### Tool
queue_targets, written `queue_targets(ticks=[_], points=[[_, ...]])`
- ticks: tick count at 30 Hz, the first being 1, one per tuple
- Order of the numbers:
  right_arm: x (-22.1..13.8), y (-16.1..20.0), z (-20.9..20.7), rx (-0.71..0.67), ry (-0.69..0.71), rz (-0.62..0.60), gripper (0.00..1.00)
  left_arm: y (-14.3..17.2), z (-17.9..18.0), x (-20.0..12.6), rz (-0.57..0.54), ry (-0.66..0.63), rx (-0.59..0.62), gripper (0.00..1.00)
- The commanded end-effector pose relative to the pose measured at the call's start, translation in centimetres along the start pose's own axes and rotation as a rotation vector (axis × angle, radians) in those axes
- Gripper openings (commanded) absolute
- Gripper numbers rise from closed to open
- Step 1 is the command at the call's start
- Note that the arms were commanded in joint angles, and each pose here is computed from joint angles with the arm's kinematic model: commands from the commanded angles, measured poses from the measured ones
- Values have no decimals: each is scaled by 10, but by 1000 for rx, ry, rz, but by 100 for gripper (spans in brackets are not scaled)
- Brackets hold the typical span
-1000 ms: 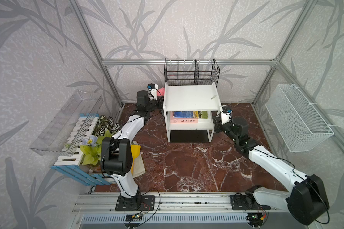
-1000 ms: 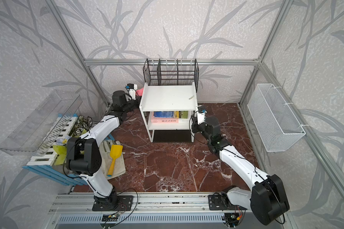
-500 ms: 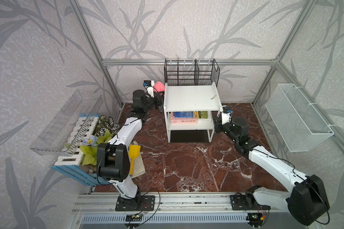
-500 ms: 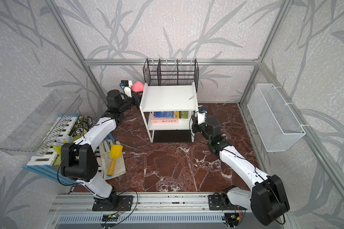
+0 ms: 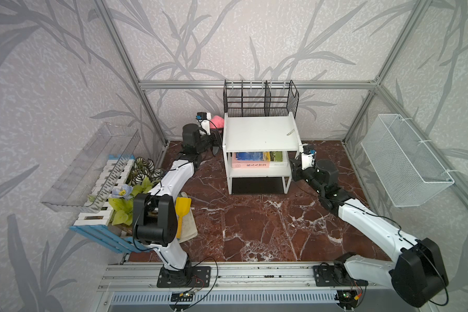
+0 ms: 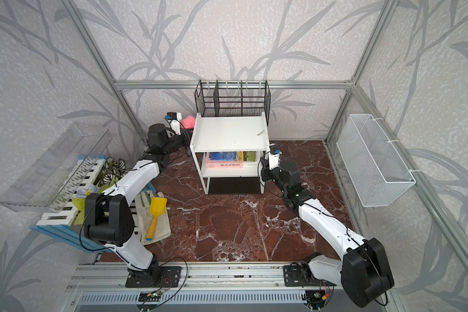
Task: Wipe the bookshelf clean with a cloth
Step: Wipe the dust from the shelf.
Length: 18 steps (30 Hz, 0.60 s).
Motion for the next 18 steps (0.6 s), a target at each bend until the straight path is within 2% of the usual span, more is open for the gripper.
queue_targets(ticks=[1, 6, 9, 12, 18], points=[[4, 50, -22, 259, 128, 177, 0, -6, -3, 5, -51, 29, 7, 0], [6, 53, -20, 276, 117, 185, 0, 75, 37, 27, 141, -1, -127, 0], [7, 52, -19, 280, 109, 180, 0, 104, 48, 27, 195, -8, -173, 0], [7, 49, -19, 274, 106, 176, 0, 86, 40, 25, 180, -10, -132, 0], [5, 39, -19, 265, 103, 157, 0, -6, -6, 7, 12, 35, 17, 0]])
Point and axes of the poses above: each gripper's point midway between its finger pads, its own x axis out along the fingers, its own z axis along the line the jaws close on, y = z × x, the point moved 4 cm from there along -x, back along the fingers, and after that the axes turned 5 degrees about -x, right-handed, at the moved point
